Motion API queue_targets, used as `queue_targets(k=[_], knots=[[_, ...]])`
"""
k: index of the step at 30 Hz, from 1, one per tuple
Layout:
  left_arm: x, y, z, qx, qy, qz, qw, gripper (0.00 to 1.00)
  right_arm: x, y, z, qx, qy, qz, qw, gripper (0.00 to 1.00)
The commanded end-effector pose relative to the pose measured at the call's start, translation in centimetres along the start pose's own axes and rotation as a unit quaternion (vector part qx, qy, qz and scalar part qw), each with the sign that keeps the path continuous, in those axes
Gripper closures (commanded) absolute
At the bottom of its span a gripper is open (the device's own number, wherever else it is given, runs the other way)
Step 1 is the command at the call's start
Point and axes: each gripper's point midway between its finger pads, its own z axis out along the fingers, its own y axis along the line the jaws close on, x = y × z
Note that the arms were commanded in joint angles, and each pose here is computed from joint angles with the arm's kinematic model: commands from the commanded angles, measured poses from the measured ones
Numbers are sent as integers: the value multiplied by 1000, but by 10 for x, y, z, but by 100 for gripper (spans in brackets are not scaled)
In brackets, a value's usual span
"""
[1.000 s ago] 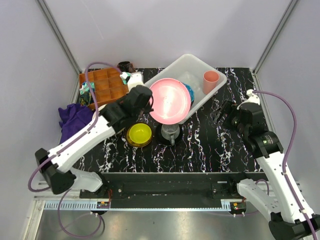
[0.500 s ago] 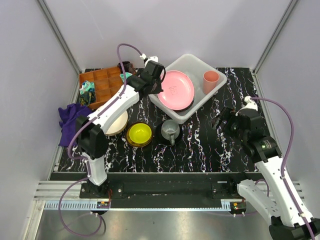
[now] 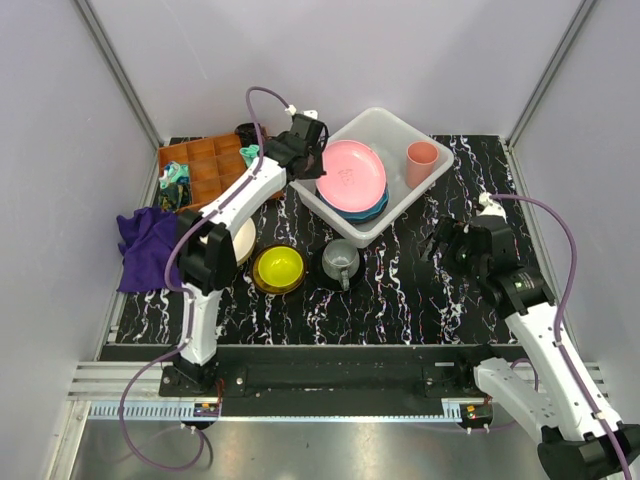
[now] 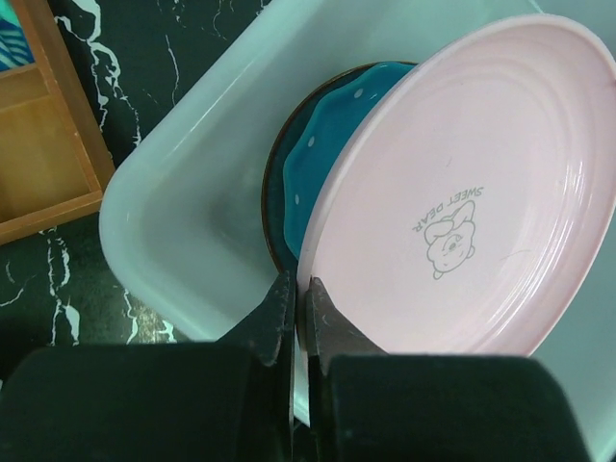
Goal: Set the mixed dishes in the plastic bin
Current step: Place the plate in the plastic bin.
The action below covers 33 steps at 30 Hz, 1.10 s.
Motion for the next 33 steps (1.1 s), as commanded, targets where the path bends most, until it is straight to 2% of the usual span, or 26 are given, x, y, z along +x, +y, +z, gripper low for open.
queue_targets(k=[1,7,16,19,29,33], knots=[[-27,-14,14,46,-37,-20,998,100,-12,12,-3,-21,-12,-11,1000,9],[-20,-12,41,49,-29,-38,998,100,-17,20,-17,-39,-20,9,999,9],[-7,-10,63,53,-11,-51,997,99,-15,11,-20,-20,-19,6,1000,9],[-4,-6,64,45,-6,-54,997,84,-14,11,-18,-17,-17,6,1000,9],[-4,13,53,16,-9,-50,999,62,-20,14,-27,-19,-21,2,1000,9],[-11,17,40,10,-19,-45,999,59,-18,11,-33,-20,-27,8,999,9]])
